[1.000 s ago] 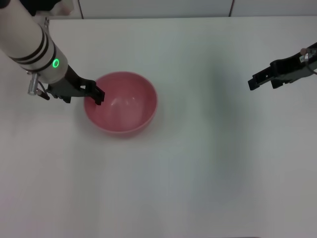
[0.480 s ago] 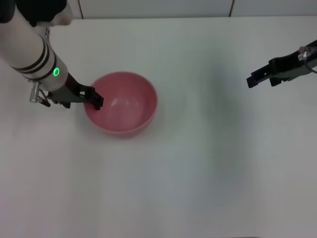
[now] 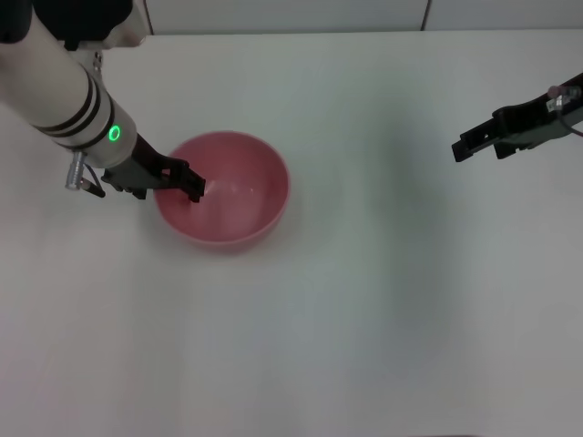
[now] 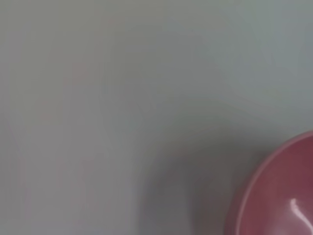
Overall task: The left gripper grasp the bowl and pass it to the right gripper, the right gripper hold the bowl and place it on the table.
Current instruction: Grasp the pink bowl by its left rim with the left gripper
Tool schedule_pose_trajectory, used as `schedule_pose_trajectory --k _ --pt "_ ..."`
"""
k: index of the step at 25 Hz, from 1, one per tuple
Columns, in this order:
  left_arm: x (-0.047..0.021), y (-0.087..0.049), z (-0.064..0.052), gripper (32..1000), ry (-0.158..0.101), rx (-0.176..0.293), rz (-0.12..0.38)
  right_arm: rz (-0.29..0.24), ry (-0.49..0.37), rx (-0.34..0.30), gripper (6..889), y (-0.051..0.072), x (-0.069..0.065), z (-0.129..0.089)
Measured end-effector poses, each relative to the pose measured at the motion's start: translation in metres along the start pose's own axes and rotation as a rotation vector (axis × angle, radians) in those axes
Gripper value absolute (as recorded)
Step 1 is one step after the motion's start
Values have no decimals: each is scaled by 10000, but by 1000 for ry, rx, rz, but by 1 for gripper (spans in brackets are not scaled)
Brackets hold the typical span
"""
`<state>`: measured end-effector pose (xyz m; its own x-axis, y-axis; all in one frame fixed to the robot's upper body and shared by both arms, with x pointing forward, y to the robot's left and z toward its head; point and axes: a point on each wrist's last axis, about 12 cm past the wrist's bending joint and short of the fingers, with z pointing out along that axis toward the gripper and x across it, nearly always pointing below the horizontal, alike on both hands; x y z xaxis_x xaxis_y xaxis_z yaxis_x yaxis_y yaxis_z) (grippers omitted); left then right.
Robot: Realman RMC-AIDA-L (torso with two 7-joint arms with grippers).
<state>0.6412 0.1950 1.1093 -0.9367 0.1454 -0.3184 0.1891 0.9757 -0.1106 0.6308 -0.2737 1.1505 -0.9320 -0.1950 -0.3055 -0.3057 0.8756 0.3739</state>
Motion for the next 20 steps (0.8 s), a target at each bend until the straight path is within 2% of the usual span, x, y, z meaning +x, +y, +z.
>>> schedule_pose_trajectory --k 12,15,20 --pt "10 -6 44 686 16 -6 -2 -1 -7 3 740 0 -7 7" --pt "7 -5 44 677 13 -5 -5 -1 -7 3 740 0 -7 7" --pt "-3 2 57 663 -13 5 -15 0 -6 2 740 2 -1 14"
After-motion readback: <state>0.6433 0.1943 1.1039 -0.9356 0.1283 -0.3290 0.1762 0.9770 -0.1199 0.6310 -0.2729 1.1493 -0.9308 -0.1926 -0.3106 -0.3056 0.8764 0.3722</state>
